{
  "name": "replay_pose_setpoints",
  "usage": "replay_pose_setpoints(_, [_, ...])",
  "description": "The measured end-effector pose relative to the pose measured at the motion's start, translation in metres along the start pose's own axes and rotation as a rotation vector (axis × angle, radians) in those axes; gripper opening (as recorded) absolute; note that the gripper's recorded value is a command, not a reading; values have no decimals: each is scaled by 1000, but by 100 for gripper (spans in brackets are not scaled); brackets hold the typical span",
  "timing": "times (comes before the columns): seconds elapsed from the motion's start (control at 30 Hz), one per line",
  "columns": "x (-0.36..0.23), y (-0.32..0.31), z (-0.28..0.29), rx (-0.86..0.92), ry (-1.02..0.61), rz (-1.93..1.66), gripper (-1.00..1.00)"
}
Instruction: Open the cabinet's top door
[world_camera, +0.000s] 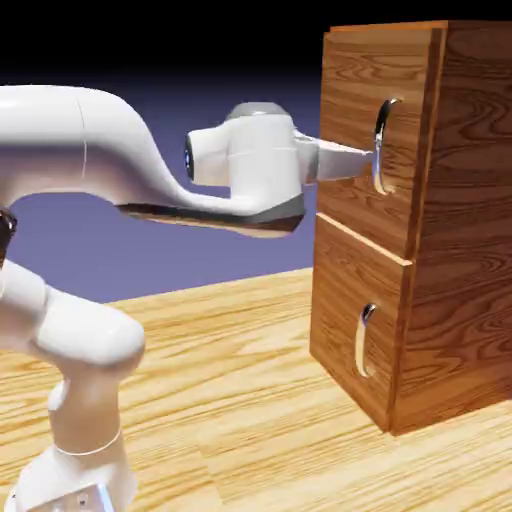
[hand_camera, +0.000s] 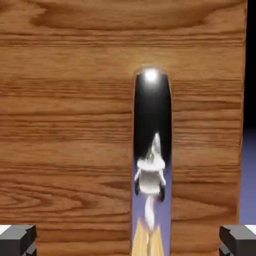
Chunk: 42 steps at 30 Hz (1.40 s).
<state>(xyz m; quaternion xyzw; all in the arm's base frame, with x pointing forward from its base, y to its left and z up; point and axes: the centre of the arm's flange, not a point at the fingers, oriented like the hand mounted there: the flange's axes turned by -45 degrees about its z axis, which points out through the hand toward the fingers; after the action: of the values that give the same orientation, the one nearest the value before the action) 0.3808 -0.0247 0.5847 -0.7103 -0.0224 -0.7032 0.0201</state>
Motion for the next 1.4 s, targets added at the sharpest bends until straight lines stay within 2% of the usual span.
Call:
replay_pose_setpoints(0.07, [0, 3, 1, 2, 10, 3, 0])
replay_pose_setpoints(0.2, [0, 4, 43, 3, 9, 4, 0])
replay_pose_setpoints(0.23, [0, 3, 51, 2, 10, 2, -100])
replay_pose_setpoints(1.4, [0, -89, -50, -461, 9, 5, -100])
